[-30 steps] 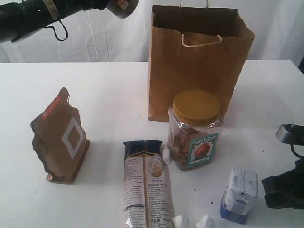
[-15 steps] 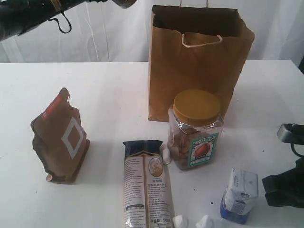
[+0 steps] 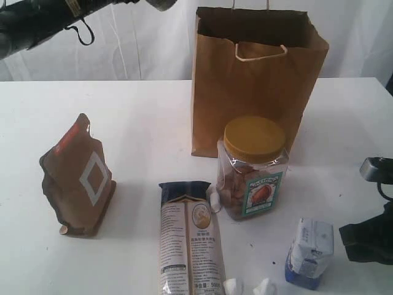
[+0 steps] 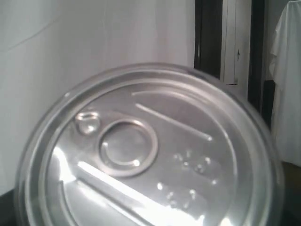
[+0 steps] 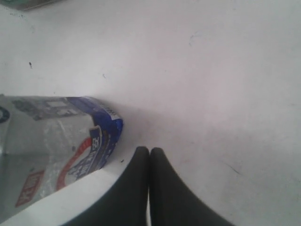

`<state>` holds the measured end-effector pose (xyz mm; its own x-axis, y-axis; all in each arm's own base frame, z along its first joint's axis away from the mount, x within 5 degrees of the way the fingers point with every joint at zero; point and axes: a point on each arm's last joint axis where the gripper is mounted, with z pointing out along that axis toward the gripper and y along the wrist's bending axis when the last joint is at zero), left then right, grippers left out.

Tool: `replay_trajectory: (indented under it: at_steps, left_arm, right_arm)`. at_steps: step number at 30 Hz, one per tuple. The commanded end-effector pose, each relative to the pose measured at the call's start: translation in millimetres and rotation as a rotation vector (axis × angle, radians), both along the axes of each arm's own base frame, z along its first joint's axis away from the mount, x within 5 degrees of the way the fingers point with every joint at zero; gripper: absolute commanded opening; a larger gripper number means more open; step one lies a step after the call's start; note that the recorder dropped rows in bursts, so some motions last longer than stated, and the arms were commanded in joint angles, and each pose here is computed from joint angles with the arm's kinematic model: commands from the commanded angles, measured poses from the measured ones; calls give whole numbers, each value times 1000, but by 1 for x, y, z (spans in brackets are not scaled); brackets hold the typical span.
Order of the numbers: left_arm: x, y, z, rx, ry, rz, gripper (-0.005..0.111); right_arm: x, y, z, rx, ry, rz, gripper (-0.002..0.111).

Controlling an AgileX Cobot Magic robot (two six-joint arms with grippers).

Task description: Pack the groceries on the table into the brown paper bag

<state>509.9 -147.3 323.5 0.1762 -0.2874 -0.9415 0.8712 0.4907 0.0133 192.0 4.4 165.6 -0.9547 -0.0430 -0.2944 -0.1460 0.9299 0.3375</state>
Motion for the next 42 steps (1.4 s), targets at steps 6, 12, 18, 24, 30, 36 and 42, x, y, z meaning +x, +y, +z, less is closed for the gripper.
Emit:
replay_trajectory:
  at_steps: [6,12,18,24,30,36,42]
  left_arm:
    - [6,2,-4,-41,-31,7,0]
    - [2,1,23,-71,-99,-14,0]
    - [-5,-15,35,-119,-87,-68,0]
    - [1,-19,19,-110,-59,-71,0]
    - [3,-40,-5,-89,-22,-104,0]
    - [-1,-55,-9,-78,-40,-119,0]
    - [-2,-58,-9,-76,-44,-123,0]
  right_arm:
    - [-1,1,0,6,6,8,0]
    - [-2,1,0,8,8,9,0]
    - [-1,1,0,3,2,6,0]
    - [-1,0,0,-1,-2,3,0]
    - [-1,0,0,-1,-2,3,0]
    - [0,0,0,-2,-4,2,0]
    - [0,0,0,-4,-6,2,0]
